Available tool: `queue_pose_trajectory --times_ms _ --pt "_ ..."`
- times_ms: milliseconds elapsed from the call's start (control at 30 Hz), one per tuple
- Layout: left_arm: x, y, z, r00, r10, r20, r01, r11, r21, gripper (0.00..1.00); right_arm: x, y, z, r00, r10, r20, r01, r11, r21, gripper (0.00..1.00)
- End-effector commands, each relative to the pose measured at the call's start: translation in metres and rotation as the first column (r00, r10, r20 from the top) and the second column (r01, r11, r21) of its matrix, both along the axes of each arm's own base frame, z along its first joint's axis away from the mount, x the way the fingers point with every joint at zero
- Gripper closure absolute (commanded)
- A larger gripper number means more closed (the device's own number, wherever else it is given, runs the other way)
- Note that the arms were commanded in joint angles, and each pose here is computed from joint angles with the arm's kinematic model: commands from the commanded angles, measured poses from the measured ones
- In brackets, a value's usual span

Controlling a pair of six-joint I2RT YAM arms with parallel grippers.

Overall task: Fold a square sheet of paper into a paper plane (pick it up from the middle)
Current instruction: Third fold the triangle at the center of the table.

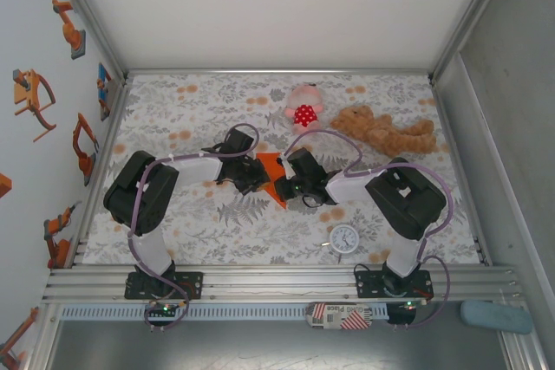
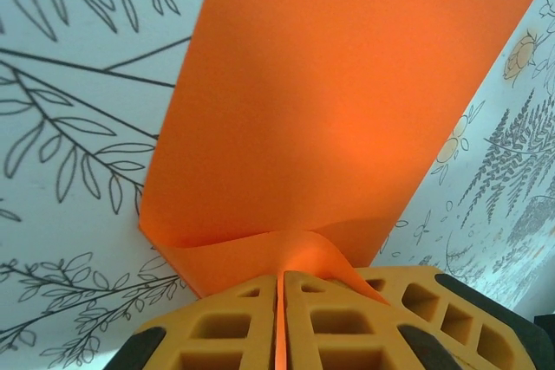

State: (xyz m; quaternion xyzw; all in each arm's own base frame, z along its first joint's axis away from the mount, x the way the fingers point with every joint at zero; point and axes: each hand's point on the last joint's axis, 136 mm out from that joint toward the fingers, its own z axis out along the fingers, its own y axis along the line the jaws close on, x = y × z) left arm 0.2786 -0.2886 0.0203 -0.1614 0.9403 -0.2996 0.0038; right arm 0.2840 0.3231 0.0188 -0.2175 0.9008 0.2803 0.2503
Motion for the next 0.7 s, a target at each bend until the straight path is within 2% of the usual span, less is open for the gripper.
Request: queue_pose_trajectory --times_ms 0,667 --pt "-0.002 0.003 -0.003 1.0 0.0 -0.014 0.0 1.0 0.027 0.89 -0.003 -0.008 -0.016 0.999 -0.016 -0.04 0.014 0.999 -0.048 1.0" --pt "-0.004 0.005 -0.015 0.999 -0.012 -0.033 0.014 0.999 0.05 0.89 -0.003 -0.008 -0.017 0.999 -0.016 -0.045 0.014 0.999 -0.05 1.0"
